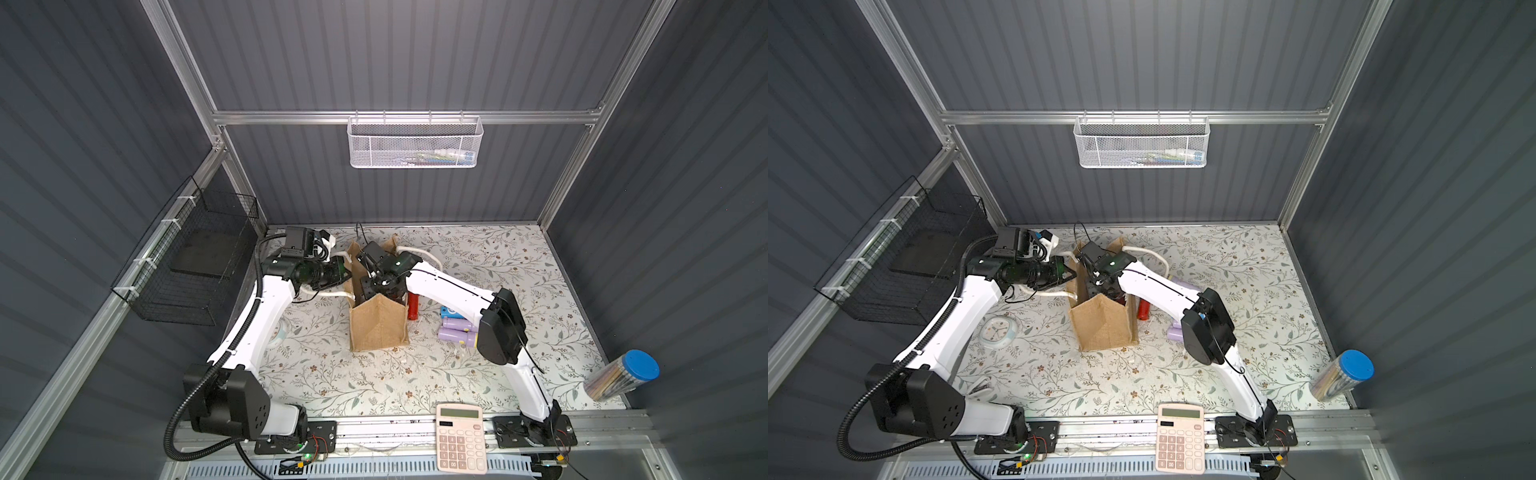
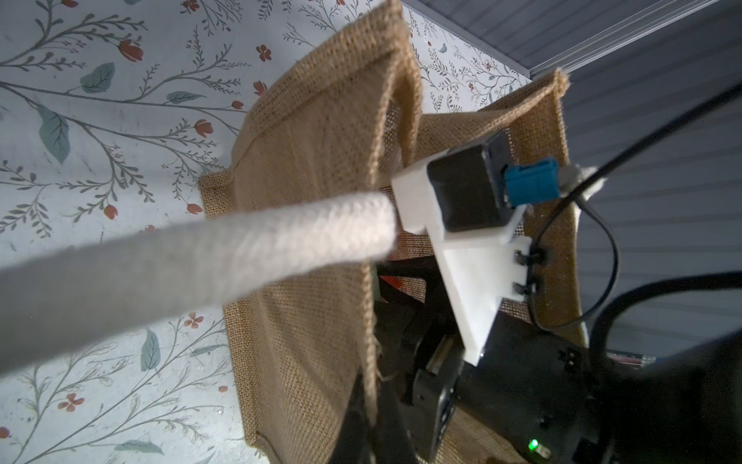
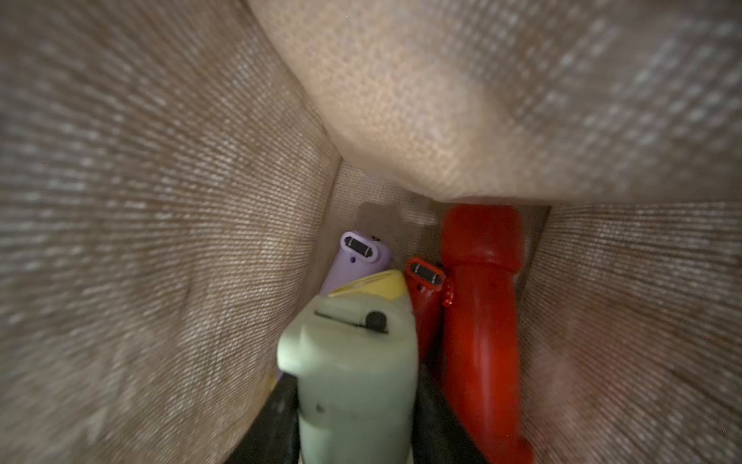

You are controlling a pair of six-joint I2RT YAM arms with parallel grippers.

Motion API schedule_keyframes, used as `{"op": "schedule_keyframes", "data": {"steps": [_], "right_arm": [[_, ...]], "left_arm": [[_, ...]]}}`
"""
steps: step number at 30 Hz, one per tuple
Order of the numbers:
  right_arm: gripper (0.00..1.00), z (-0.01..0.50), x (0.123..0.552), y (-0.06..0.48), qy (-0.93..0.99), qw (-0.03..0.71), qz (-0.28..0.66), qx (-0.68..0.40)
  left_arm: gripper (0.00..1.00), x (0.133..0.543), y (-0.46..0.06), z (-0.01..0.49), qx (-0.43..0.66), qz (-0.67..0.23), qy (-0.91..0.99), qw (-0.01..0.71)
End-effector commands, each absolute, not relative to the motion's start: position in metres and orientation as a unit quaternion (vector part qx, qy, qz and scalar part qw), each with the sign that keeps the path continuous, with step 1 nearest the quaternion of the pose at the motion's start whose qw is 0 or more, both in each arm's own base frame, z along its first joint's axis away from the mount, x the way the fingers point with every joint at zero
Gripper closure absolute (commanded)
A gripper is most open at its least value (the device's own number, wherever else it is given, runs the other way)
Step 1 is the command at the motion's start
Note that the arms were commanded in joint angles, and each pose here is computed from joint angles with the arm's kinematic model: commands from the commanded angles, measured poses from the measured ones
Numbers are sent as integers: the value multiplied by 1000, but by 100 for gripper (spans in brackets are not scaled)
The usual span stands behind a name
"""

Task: Put the flashlights into the tote bags
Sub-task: Place the flashlight in the canvas bag.

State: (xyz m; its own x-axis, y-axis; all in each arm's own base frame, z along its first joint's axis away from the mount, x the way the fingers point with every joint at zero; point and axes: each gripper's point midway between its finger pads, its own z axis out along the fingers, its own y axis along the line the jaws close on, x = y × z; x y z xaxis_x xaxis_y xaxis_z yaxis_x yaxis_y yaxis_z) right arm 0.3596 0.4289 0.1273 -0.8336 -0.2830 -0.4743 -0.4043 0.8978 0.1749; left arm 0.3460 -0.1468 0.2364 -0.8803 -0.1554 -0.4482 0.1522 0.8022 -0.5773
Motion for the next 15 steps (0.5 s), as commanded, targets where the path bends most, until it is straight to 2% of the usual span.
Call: {"op": "schedule_keyframes", "data": {"steps": [1,4,6,10,15], "right_arm": [[86,114,357,414,960,202,100,-165],[85,104,355,409,964,194,80,-166],[80,102,356,401,965,195,61,-166],[59,102,354,390,963,200,38,-174],[44,110,350,391,959,204,52,-189]], "left_arm": [[100,351,-146,253,4,-321,908,269],[100,352,-146,250,3,-320,909,267],[100,352,-144,249,1,-314,911,267],[100,354,-139,247,-5,-298,915,271],[100,356,-134,241,-12,-286,919,270]]}}
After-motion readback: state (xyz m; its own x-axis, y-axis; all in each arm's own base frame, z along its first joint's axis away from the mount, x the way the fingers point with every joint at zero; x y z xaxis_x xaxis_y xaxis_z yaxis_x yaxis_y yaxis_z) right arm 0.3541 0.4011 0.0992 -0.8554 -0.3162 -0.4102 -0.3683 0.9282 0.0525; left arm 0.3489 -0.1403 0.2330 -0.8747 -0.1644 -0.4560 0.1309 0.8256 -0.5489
